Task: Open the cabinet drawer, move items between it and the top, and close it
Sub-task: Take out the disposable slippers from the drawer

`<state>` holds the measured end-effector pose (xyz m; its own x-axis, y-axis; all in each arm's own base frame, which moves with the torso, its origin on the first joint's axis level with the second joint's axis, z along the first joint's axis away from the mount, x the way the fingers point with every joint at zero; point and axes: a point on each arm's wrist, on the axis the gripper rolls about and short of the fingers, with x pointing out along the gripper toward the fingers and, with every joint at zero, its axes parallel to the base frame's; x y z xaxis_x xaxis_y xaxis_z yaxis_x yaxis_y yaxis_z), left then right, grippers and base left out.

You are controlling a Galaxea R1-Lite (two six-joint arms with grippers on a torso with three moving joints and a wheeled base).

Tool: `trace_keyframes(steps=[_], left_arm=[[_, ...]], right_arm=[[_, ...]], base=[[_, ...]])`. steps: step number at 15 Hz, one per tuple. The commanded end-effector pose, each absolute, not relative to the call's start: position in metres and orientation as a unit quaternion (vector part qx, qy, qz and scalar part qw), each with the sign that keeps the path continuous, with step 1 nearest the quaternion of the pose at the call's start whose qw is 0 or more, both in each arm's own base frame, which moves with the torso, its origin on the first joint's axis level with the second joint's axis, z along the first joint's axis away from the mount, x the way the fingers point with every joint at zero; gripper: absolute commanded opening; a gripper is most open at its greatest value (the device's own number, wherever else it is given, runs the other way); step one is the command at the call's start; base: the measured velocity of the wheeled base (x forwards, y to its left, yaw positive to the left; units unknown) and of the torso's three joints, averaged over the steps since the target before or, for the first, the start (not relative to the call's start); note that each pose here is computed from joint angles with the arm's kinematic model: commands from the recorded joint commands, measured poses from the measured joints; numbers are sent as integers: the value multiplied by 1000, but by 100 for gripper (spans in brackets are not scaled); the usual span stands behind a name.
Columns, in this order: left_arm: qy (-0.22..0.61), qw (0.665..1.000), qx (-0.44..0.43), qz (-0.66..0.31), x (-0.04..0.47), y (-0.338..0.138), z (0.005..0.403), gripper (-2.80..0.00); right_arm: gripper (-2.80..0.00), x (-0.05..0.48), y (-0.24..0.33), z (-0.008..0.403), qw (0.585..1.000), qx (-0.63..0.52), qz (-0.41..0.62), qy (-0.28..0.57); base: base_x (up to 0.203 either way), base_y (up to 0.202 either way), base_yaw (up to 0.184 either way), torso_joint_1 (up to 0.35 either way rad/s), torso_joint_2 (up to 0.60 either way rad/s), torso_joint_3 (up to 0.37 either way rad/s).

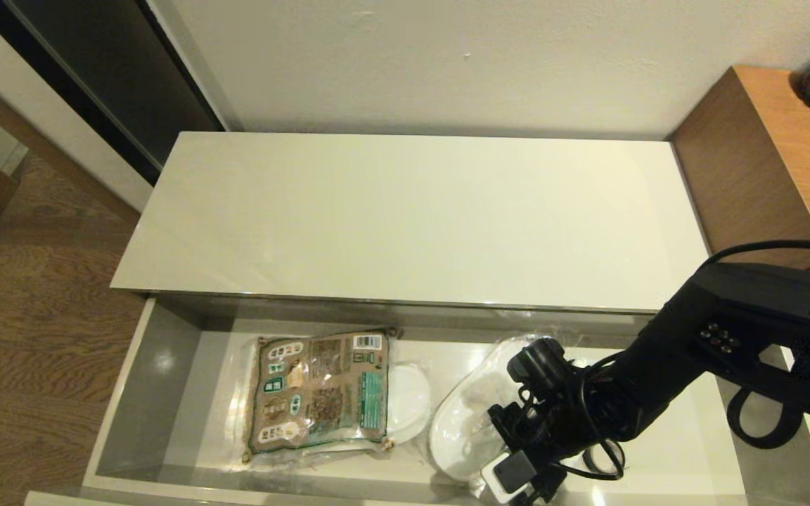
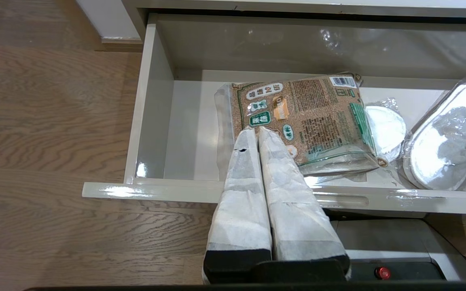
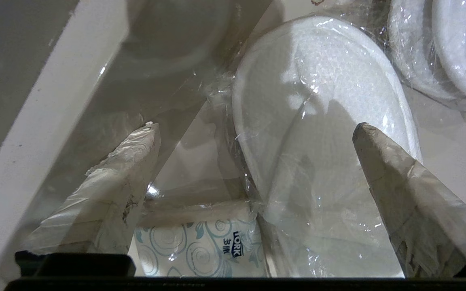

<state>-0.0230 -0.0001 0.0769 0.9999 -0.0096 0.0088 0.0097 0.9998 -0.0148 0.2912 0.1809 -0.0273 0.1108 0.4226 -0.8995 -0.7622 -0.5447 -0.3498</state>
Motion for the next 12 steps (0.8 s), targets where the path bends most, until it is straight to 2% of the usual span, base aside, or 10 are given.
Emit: trace_keyframes(steps=[1, 7, 8, 12], left_arm=[[-4, 1000, -8, -5, -23, 0, 77, -280], [-4, 1000, -8, -5, -23, 0, 77, -280], [-4, 1000, -8, -5, -23, 0, 77, -280], [-4, 1000, -8, -5, -23, 0, 77, -280]], right_arm=[[0, 288, 178, -26, 448, -610, 636, 151], [0, 281, 178, -31, 491, -640, 580, 116], [0, 284, 180, -30, 512, -633, 569, 116], [0, 320, 198, -17, 553, -645, 523, 69]], base=[[0, 0, 0, 0, 0, 0], [0, 0, 0, 0, 0, 0], [0, 0, 0, 0, 0, 0], [0, 0, 0, 0, 0, 0]])
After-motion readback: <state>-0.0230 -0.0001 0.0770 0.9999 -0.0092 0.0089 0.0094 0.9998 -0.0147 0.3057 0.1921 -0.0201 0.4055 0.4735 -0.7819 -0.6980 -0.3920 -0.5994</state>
